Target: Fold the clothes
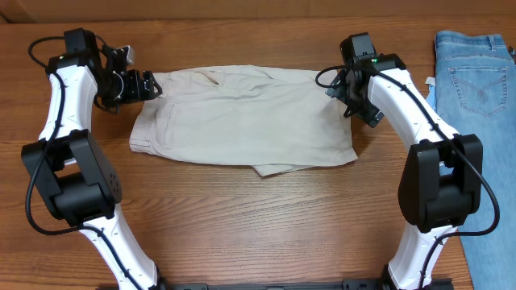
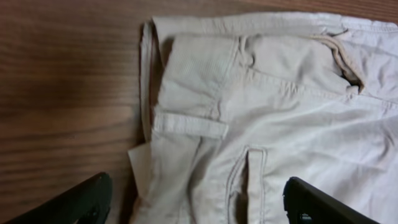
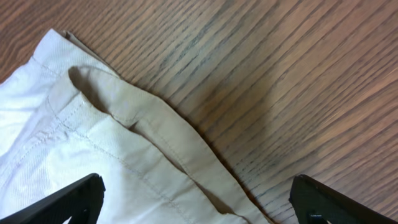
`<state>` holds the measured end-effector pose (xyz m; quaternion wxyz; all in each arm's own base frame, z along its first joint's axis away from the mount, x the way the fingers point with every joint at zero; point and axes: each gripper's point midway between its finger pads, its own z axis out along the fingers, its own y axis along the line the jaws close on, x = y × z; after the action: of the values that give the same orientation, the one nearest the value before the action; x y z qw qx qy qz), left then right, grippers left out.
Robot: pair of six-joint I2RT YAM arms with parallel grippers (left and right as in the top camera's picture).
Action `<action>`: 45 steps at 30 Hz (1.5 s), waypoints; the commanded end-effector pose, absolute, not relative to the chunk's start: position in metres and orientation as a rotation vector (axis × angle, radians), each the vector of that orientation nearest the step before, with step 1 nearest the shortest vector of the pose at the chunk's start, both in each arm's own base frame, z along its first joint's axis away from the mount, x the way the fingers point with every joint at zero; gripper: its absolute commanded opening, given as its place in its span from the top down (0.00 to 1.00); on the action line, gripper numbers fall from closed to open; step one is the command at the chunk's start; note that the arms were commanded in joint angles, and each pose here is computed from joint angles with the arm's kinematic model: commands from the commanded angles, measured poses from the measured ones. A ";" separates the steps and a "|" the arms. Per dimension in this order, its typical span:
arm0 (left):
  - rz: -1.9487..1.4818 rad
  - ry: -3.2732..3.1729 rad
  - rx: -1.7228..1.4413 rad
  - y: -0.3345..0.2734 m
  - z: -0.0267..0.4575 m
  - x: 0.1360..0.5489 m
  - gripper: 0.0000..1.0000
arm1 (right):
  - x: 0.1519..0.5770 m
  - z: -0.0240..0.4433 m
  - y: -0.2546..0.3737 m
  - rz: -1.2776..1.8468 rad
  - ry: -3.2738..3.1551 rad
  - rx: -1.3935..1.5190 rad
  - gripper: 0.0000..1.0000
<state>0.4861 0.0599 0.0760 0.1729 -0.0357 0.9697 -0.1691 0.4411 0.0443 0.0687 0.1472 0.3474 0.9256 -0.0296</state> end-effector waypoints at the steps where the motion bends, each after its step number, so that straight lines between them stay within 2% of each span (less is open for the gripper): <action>1: -0.417 2.731 -0.044 0.064 0.077 0.496 0.14 | 0.442 0.080 0.047 -0.042 2.660 0.973 0.04; 6: -0.423 2.735 -0.013 0.058 0.075 0.496 0.16 | 0.442 0.079 0.050 -0.019 2.668 0.973 0.07; 10: -0.364 2.768 0.034 0.054 0.061 0.497 0.09 | 0.442 0.079 0.050 -0.020 2.669 0.973 0.07; 14: -0.320 2.806 0.049 0.051 0.042 0.499 0.07 | 0.441 0.077 0.050 -0.024 2.674 0.974 0.07; 21: -0.339 2.849 0.057 0.046 0.011 0.498 0.15 | 0.435 0.065 0.049 -0.037 2.688 0.977 0.07; 25: -0.327 2.842 0.052 0.048 0.010 0.501 0.23 | 0.430 0.049 0.048 -0.043 2.697 0.980 0.26; 28: -0.317 2.837 0.031 0.050 0.010 0.503 0.42 | 0.426 0.037 0.048 -0.038 2.698 0.982 0.47; 30: -0.285 2.845 0.001 0.054 0.009 0.503 0.60 | 0.424 0.029 0.048 -0.036 2.694 0.985 0.63; 32: -0.250 2.856 -0.021 0.059 0.008 0.502 0.65 | 0.423 0.022 0.048 -0.033 2.691 0.985 0.78; 33: -0.231 2.861 -0.025 0.061 0.007 0.501 0.69 | 0.421 0.017 0.047 -0.033 2.687 1.001 0.91; 34: -0.202 2.869 -0.030 0.064 0.007 0.500 0.74 | 0.419 0.015 0.047 -0.033 2.681 1.022 0.96; 38: -0.119 2.882 -0.110 0.075 0.005 0.499 0.70 | 0.415 0.006 0.046 -0.030 2.670 1.058 0.96; 45: 0.186 2.887 -0.310 0.114 0.006 0.492 0.68 | 0.410 0.000 0.043 -0.046 2.656 1.096 0.96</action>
<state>0.4962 0.0691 0.0091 0.1261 -0.0495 0.9899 -0.0425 0.4182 0.0472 0.0031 0.1386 0.3646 0.9207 -0.0089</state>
